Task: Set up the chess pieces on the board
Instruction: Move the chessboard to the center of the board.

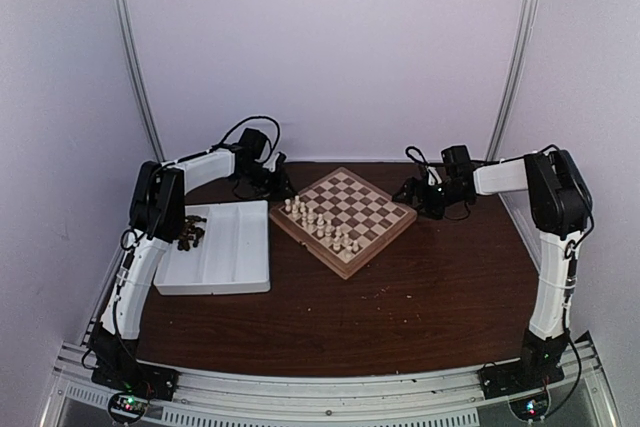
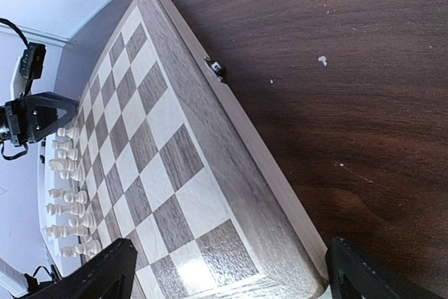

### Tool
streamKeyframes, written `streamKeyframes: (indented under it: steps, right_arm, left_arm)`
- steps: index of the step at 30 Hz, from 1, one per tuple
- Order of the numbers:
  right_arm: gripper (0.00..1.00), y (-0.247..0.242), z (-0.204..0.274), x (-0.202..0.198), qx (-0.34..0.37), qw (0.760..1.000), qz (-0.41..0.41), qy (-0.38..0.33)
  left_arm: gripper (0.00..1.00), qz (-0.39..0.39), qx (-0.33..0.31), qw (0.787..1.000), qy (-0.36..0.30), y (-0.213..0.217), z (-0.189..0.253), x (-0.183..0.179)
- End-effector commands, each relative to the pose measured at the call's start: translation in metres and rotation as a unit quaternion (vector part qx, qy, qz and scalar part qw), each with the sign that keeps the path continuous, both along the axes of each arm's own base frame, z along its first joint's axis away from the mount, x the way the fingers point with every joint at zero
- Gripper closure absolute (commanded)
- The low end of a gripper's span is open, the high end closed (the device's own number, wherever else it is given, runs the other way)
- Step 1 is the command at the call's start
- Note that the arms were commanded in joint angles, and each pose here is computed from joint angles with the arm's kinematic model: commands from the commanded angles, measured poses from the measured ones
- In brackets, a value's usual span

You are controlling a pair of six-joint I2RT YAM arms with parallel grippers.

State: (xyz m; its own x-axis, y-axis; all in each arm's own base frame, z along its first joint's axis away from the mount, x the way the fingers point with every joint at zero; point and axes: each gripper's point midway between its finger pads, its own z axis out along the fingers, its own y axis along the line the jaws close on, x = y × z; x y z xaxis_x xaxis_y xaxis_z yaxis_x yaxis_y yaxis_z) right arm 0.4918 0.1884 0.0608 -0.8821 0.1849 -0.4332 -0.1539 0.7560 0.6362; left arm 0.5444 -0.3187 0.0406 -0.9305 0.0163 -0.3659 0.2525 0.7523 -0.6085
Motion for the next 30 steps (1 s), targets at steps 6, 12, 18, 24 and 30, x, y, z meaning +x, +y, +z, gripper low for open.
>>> streamKeyframes:
  steps: [6,12,18,24,30]
  right_arm:
    - [0.02,0.011,0.006,-0.015,0.008,1.0,0.022,0.007]
    - [0.02,0.011,0.008,-0.018,0.013,1.0,0.021,0.009]
    - [0.02,0.008,0.012,-0.028,0.013,1.0,0.02,0.011]
    - [0.03,0.005,0.006,-0.049,0.014,1.0,0.017,0.022]
    - [0.03,0.0,0.001,-0.077,0.01,0.999,0.014,0.034]
  left_arm:
    - [0.75,-0.036,0.005,0.998,0.055,-0.011,-0.015,-0.037]
    - [0.76,-0.041,0.0,0.997,0.066,-0.012,-0.016,-0.044]
    - [0.8,-0.054,-0.006,0.995,0.081,-0.016,-0.015,-0.06]
    - [0.81,-0.067,-0.006,0.994,0.087,-0.015,-0.01,-0.079]
    - [0.81,-0.075,-0.01,0.992,0.097,-0.01,-0.009,-0.105]
